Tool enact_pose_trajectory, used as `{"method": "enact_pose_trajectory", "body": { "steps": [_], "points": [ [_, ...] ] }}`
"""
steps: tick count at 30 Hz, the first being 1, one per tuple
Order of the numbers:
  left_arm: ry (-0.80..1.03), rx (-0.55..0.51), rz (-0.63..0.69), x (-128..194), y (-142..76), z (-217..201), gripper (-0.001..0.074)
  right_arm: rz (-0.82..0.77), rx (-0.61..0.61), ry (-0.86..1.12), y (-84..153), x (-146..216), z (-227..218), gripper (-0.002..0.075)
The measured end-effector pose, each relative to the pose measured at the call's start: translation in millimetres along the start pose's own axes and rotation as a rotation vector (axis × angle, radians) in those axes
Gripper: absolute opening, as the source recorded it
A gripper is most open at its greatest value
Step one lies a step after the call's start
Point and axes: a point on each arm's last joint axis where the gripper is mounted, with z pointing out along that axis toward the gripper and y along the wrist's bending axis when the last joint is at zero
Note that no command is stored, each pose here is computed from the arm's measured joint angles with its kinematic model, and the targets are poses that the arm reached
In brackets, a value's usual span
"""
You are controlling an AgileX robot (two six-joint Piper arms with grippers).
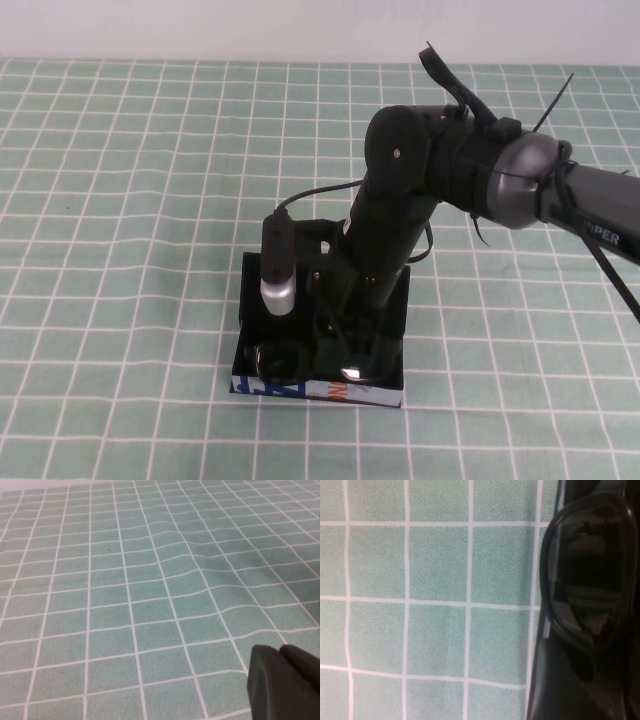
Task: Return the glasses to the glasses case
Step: Place the glasses in the glasses case
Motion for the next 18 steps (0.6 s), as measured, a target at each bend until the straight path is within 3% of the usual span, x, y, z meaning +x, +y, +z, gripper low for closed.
{"method": "enact_pose_trajectory", "body": {
  "steps": [9, 15, 18],
  "points": [
    [0.000, 0.000, 0.000, 0.0, 0.0, 0.0, -0.0004, 0.063, 0.051, -0.015, -4.7, -1.2, -0.1, 0.0250],
    [0.000, 0.000, 0.000, 0.0, 0.0, 0.0, -0.0004, 0.066, 0.035, -0.006, -3.2, -0.4, -0.1, 0.0066],
    [0.000, 0.000, 0.000, 0.0, 0.0, 0.0, -0.0004, 0.070, 0.012, -0.009, -0.7, -1.4, 0.3, 0.0019]
  ]
}}
